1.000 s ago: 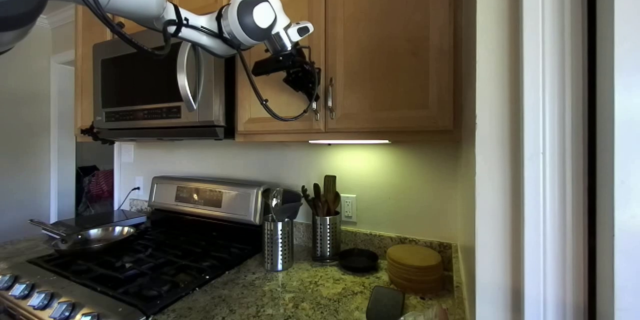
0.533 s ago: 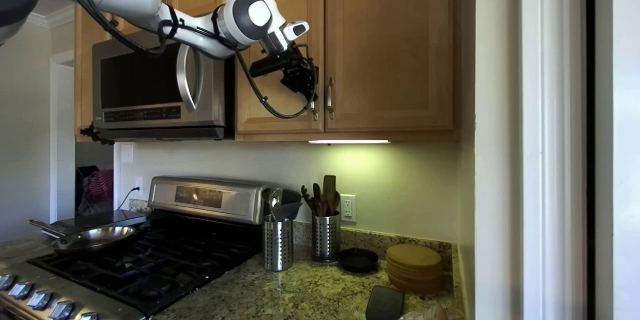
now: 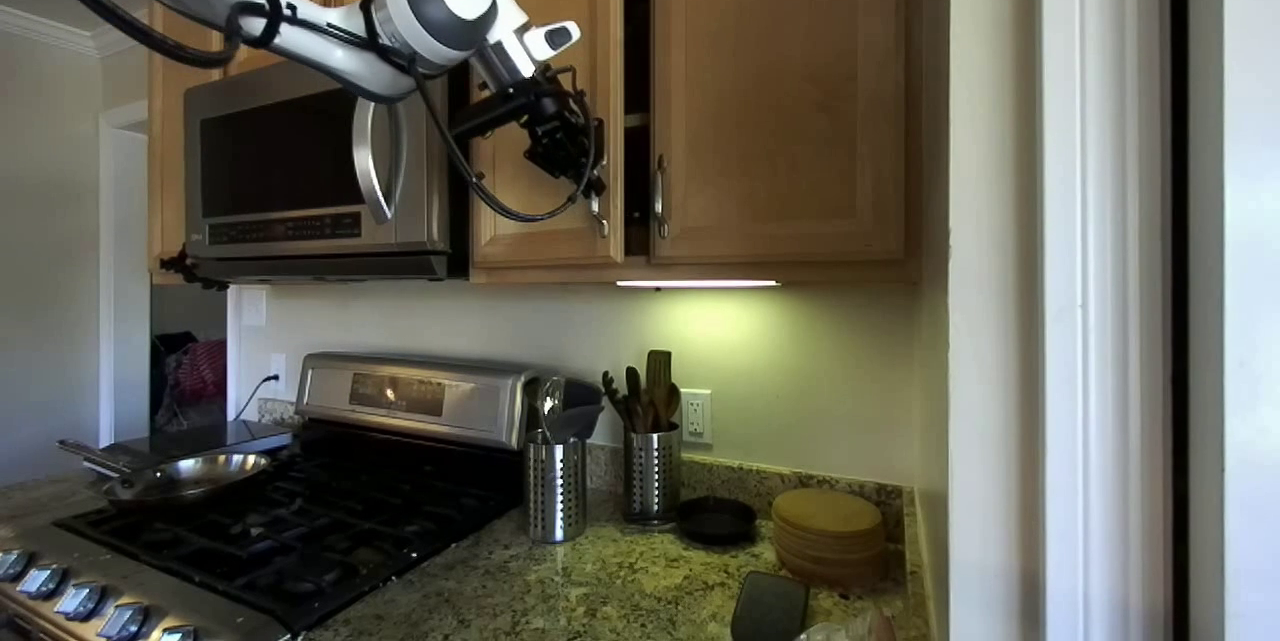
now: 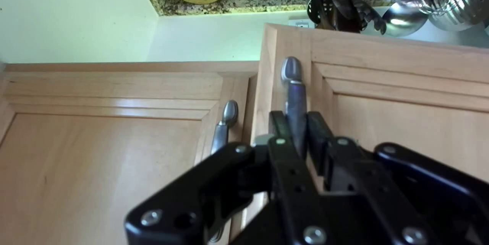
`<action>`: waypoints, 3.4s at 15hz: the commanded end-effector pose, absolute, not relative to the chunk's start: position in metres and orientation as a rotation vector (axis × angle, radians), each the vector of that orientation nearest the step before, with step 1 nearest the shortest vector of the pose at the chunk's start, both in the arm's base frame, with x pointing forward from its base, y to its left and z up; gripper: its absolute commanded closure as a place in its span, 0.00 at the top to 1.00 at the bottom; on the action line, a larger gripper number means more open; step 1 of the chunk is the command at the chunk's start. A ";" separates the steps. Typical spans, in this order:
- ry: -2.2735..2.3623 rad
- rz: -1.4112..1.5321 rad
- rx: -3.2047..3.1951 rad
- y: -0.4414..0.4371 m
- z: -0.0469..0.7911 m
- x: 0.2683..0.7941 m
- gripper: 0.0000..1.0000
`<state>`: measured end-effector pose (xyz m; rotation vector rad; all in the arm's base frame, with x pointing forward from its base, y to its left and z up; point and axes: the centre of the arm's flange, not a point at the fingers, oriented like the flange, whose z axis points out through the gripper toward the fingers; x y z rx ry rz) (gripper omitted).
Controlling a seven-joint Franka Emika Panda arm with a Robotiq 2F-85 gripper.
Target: Open the left door on the upper cabinet
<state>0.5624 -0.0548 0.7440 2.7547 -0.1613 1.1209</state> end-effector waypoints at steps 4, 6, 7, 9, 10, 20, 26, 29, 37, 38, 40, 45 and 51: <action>0.016 1.014 2.808 0.027 0.745 0.476 0.09; 0.083 0.966 2.835 0.044 0.750 0.455 0.09; 0.122 0.941 2.847 0.054 0.752 0.444 0.09; 0.196 0.895 2.860 0.072 0.758 0.422 0.09; 0.246 0.868 2.862 0.081 0.761 0.413 0.09; 0.583 0.671 2.910 0.114 0.756 0.364 0.50; 0.428 0.433 3.063 0.088 0.726 0.352 0.88; 0.329 0.317 3.066 0.071 0.714 0.351 1.00; -0.027 0.375 2.868 0.010 0.702 0.385 1.00; -0.058 0.392 2.853 0.002 0.702 0.390 1.00; -0.125 0.441 2.847 -0.008 0.702 0.399 1.00; -0.293 0.638 2.867 -0.015 0.694 0.438 1.00; -0.318 0.796 2.924 -0.012 0.688 0.461 1.00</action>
